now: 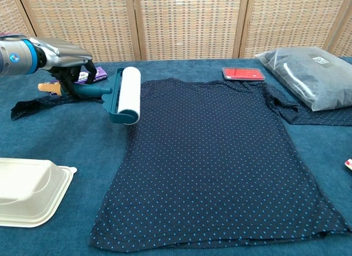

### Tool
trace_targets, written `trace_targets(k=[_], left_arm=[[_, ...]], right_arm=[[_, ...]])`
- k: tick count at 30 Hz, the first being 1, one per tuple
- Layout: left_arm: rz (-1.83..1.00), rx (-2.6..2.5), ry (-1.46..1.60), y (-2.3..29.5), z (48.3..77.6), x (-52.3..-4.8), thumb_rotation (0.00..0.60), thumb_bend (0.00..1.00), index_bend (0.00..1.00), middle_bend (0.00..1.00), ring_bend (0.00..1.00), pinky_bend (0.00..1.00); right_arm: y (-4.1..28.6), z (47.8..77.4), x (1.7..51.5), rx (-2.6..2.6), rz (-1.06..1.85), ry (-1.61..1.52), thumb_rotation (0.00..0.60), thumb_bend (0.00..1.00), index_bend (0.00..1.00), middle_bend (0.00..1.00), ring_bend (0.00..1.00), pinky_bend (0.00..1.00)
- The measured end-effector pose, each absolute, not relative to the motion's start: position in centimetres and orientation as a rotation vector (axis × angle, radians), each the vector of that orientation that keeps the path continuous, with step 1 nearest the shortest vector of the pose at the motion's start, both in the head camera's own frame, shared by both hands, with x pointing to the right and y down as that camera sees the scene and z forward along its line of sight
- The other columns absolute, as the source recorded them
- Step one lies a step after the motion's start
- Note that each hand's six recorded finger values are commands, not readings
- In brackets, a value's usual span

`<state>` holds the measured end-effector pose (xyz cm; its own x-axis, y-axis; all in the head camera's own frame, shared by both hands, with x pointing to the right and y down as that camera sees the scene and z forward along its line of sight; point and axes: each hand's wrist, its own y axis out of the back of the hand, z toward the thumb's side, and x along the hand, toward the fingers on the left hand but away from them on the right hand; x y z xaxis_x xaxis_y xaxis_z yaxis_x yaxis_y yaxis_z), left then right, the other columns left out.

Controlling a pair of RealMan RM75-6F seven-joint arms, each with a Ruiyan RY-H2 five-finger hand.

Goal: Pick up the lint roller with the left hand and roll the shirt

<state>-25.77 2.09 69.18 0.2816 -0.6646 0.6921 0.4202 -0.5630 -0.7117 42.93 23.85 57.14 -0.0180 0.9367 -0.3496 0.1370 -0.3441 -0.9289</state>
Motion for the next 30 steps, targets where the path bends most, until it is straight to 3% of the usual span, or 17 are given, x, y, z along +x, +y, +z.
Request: trace_targets(k=[10,30], left_arm=[[-1.351,-1.627,0.120,2.0,70.0,-22.5,0.600,0.37,0.87,0.92,0.75,0.66],[-1.463,-1.558,-0.020,1.5,71.6,-21.5,0.600,0.39,0.88,0.92,0.75,0.66]], right_arm=[[23.6,57.3,43.6,-1.541,1.454,-1.165,0.600,0.13,0.00,0.00,0.00,0.00],[23.4,57.8,44.6,-1.534,1.487,-1.180,0.600,0.13,0.00,0.00,0.00,0.00]])
